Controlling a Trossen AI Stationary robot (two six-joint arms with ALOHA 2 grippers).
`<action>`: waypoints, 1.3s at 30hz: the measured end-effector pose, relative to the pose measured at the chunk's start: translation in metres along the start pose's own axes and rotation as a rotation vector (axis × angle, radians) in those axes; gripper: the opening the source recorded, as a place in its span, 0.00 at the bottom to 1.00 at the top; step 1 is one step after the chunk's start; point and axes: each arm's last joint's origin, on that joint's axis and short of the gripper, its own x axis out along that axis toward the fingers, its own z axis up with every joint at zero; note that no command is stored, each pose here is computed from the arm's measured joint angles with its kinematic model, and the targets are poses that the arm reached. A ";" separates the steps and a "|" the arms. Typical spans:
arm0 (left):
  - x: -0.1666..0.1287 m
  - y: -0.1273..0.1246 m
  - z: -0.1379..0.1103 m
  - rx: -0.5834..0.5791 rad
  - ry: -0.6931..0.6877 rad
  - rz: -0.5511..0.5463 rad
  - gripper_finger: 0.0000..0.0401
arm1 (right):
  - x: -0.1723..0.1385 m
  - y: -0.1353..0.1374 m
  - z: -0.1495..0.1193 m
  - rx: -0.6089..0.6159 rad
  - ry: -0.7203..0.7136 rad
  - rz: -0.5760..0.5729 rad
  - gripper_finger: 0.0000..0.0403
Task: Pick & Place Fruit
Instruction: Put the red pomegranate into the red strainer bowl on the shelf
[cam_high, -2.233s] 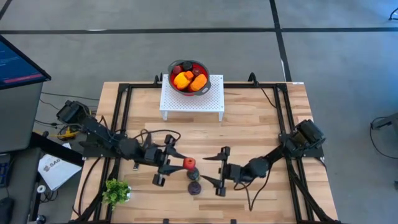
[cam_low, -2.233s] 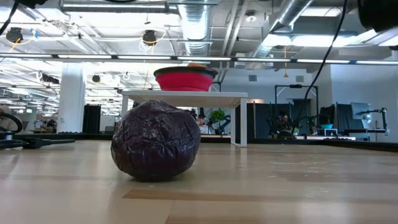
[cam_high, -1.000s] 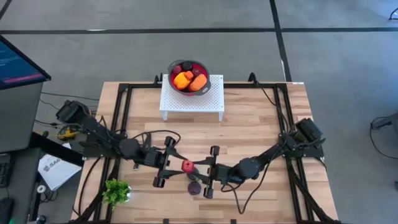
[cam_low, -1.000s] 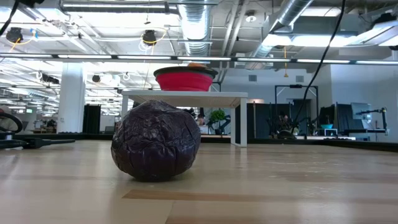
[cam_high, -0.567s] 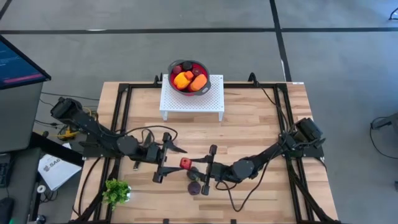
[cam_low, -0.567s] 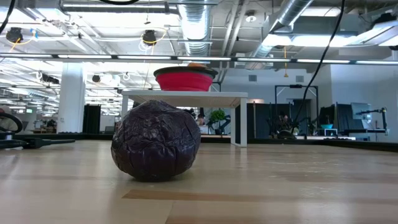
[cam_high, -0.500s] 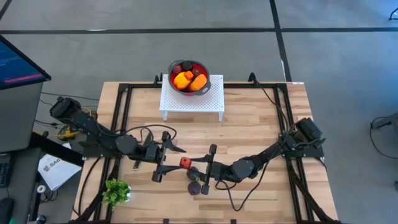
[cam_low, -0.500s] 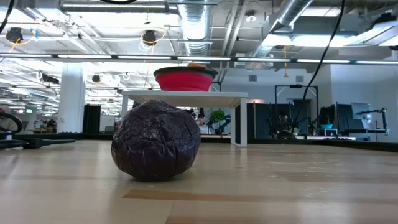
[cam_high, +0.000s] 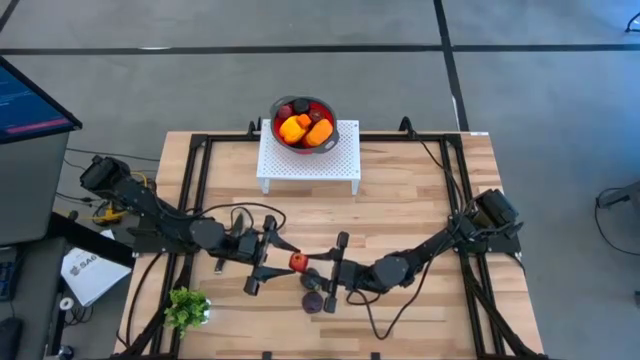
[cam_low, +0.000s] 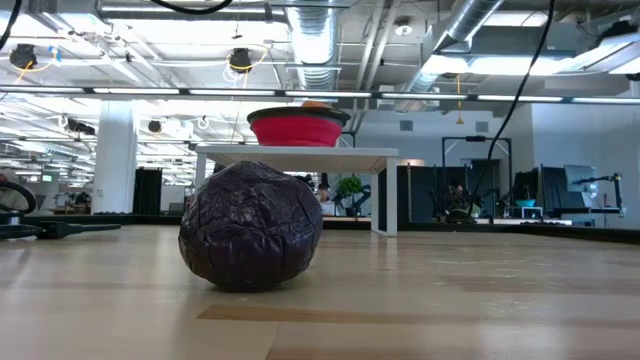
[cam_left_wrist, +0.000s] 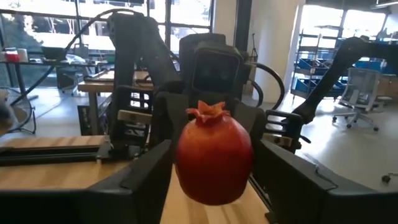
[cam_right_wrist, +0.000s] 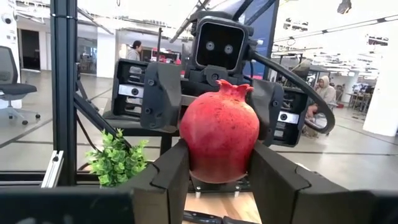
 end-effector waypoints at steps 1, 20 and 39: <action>0.000 0.000 0.000 0.000 -0.001 0.000 0.59 | 0.000 0.000 0.000 0.000 0.000 0.000 0.34; 0.001 0.002 0.000 0.002 -0.001 0.001 0.34 | 0.002 -0.002 -0.005 -0.018 0.037 0.001 0.48; -0.009 0.088 0.030 0.300 -0.063 0.544 0.36 | -0.007 0.003 -0.038 0.114 0.297 -0.087 0.71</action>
